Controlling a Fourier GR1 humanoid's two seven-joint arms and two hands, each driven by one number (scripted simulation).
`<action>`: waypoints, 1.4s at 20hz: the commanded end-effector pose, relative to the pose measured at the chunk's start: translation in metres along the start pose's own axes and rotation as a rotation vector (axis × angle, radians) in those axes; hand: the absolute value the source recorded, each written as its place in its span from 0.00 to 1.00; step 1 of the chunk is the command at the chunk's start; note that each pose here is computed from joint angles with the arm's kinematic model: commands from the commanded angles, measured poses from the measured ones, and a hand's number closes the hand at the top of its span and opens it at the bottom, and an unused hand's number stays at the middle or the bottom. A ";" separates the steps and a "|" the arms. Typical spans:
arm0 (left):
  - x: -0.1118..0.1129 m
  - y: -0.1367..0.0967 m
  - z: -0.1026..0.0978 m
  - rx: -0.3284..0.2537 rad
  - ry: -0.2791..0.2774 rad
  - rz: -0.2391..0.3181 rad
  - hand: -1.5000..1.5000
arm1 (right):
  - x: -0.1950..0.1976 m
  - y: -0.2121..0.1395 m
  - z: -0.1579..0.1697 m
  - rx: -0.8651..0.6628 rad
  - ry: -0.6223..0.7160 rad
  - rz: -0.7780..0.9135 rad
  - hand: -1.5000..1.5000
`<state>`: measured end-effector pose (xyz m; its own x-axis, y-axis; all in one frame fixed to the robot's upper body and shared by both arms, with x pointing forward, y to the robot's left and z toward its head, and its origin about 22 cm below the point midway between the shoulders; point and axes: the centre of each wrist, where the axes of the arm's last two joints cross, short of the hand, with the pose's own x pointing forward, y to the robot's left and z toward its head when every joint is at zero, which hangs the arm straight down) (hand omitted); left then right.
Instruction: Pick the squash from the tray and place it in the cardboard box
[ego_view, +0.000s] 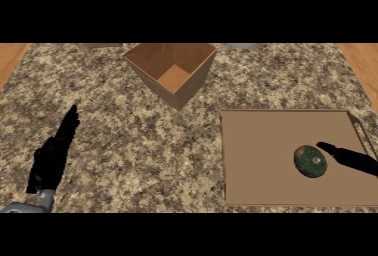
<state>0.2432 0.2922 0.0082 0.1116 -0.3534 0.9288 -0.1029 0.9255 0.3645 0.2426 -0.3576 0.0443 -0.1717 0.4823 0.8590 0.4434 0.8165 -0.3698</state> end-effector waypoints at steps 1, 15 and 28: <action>0.004 0.007 0.000 0.012 0.014 -0.011 0.50 | 0.010 -0.047 -0.012 0.136 0.038 0.290 0.00; 0.009 0.006 -0.007 -0.024 0.009 -0.006 0.50 | 0.084 -0.020 -0.009 0.738 0.361 0.668 0.00; 0.011 0.001 0.000 0.005 0.008 -0.019 0.50 | 0.071 0.022 0.010 0.666 0.479 0.727 0.00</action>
<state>0.2380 0.2904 0.0148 0.1245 -0.3619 0.9239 -0.0936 0.9227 0.3741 0.2287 -0.3098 0.1001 0.3328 0.8697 0.3645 -0.2903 0.4623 -0.8379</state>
